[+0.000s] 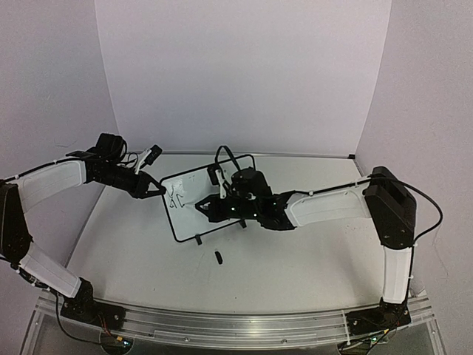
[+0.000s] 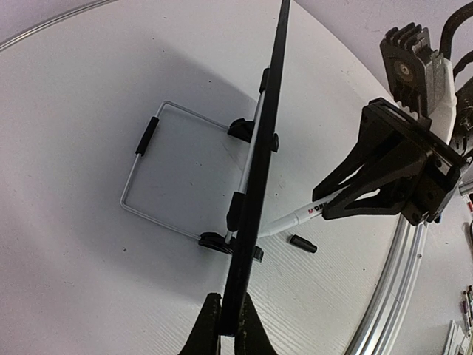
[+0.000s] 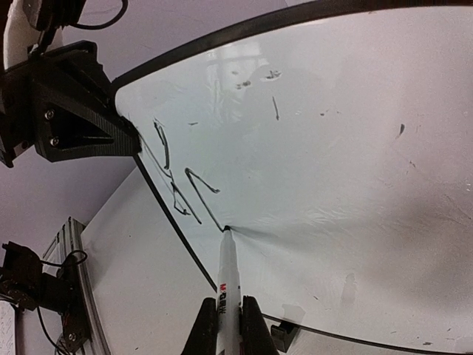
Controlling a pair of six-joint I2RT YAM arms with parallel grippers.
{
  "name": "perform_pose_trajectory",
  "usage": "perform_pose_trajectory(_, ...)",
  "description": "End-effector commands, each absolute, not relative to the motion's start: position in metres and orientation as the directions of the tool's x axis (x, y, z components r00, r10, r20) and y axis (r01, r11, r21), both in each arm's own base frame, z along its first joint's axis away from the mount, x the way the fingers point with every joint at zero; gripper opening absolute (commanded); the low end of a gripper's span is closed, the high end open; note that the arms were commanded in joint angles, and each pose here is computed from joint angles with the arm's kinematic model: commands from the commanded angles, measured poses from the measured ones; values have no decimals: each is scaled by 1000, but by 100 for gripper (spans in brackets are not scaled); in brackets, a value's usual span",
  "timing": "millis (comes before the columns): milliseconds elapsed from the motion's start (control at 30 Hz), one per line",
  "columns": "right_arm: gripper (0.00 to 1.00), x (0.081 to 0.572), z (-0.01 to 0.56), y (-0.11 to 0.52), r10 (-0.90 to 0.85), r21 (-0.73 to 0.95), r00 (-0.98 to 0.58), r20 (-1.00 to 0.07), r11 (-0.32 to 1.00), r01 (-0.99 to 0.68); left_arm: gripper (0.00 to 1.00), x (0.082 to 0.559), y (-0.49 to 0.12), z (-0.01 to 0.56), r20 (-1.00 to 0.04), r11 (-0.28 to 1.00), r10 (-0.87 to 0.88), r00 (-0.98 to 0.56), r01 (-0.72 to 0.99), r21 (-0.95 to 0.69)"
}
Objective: Write a sentence on the whiteboard
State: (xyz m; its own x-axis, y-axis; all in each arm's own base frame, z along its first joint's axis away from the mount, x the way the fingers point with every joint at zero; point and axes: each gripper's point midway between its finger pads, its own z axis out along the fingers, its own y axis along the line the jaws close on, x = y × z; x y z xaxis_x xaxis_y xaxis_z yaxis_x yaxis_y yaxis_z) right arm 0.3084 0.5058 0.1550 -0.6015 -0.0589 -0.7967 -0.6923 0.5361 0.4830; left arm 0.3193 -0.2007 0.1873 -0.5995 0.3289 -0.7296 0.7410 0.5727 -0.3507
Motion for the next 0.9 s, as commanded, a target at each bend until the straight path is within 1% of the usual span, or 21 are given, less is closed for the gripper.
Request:
perform_pose_trajectory(0,0,325,209,503,34,457,-526,-850,543,-704,0,334,-188,188,-732,640,345,-587,718,-274)
perform_pose_trajectory(400,0,327,221,508,50,458,-512,-858,526,-716,0,334,-188,188,-733,640,345,-586,718,-273)
perform_pose_trajectory(733,0,313,243,497,82,464,-488,-869,481,-744,0,334,-188,187,-731,641,346,-587,717,-272)
perform_pose_trajectory(867,0,312,242,496,79,465,-491,-868,479,-745,0,334,-187,186,-730,642,347,-589,717,-273)
